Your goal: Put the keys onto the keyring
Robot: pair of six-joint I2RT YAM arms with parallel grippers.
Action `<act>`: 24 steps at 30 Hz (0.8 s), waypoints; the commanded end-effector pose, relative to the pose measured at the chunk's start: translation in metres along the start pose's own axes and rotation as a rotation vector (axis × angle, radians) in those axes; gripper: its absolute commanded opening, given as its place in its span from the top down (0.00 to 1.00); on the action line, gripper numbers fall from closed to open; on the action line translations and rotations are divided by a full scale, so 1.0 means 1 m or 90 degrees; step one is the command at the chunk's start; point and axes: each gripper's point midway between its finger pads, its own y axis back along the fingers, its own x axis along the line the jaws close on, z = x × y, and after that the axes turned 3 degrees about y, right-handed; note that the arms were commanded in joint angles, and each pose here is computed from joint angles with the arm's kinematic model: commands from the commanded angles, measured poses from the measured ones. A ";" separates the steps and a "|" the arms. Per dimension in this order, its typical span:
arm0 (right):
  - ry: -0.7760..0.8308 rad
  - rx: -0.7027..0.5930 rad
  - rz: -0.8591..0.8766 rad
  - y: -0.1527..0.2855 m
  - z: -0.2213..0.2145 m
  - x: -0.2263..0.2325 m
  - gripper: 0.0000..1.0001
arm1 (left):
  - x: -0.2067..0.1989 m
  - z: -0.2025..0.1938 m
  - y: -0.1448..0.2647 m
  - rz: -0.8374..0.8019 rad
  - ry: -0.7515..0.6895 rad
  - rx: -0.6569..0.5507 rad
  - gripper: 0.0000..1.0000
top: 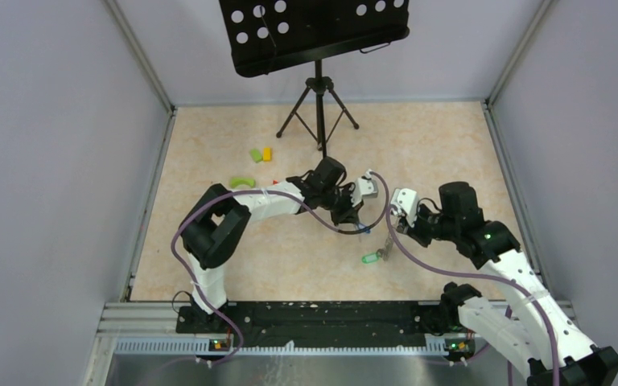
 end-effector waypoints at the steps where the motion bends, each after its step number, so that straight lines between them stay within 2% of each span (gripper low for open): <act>1: 0.005 -0.023 -0.024 0.001 0.007 -0.008 1.00 | 0.001 -0.003 0.002 0.004 -0.034 -0.012 1.00; 14: 0.001 -0.016 -0.023 -0.001 0.004 -0.008 1.00 | 0.013 -0.022 0.009 0.013 0.015 -0.007 0.99; 21: 0.000 -0.013 -0.024 -0.002 0.003 -0.008 1.00 | 0.000 -0.026 0.010 -0.031 -0.027 -0.010 0.70; 24: 0.000 -0.012 -0.022 -0.002 0.002 -0.007 1.00 | -0.002 -0.028 0.011 -0.042 -0.067 -0.013 0.61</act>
